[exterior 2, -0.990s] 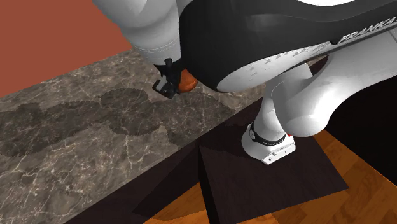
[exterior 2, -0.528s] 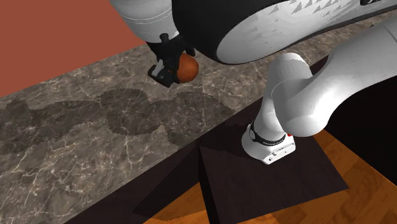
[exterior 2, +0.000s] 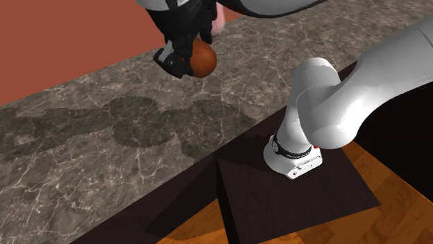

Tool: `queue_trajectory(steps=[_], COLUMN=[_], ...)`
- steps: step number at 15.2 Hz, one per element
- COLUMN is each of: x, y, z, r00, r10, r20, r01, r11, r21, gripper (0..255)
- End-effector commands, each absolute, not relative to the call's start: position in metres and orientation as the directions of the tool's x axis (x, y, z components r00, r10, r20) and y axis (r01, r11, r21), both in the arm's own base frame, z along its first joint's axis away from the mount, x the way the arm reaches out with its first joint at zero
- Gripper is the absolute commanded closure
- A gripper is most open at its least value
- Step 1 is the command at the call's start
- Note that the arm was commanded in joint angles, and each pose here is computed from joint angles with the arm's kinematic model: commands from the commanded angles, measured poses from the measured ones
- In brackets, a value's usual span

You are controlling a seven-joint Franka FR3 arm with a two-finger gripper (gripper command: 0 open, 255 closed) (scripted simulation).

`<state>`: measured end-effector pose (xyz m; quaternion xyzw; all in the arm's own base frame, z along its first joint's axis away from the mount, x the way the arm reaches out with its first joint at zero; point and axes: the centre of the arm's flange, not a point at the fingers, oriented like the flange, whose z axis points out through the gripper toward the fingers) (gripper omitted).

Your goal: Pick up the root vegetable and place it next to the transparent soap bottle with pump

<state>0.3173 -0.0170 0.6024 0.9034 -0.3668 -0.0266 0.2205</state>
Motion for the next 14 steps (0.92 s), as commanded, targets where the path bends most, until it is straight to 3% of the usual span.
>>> queue_trajectory(steps=[1, 14], x=[0.317, 0.317], y=[-0.018, -0.018], z=[0.613, 0.681], r00=[0.729, 0.729], r10=[-0.675, -0.675], r20=[0.113, 0.113], r01=[-0.651, -0.651], r11=[-0.634, -0.634], r21=[0.418, 0.418], gripper=[255, 255])
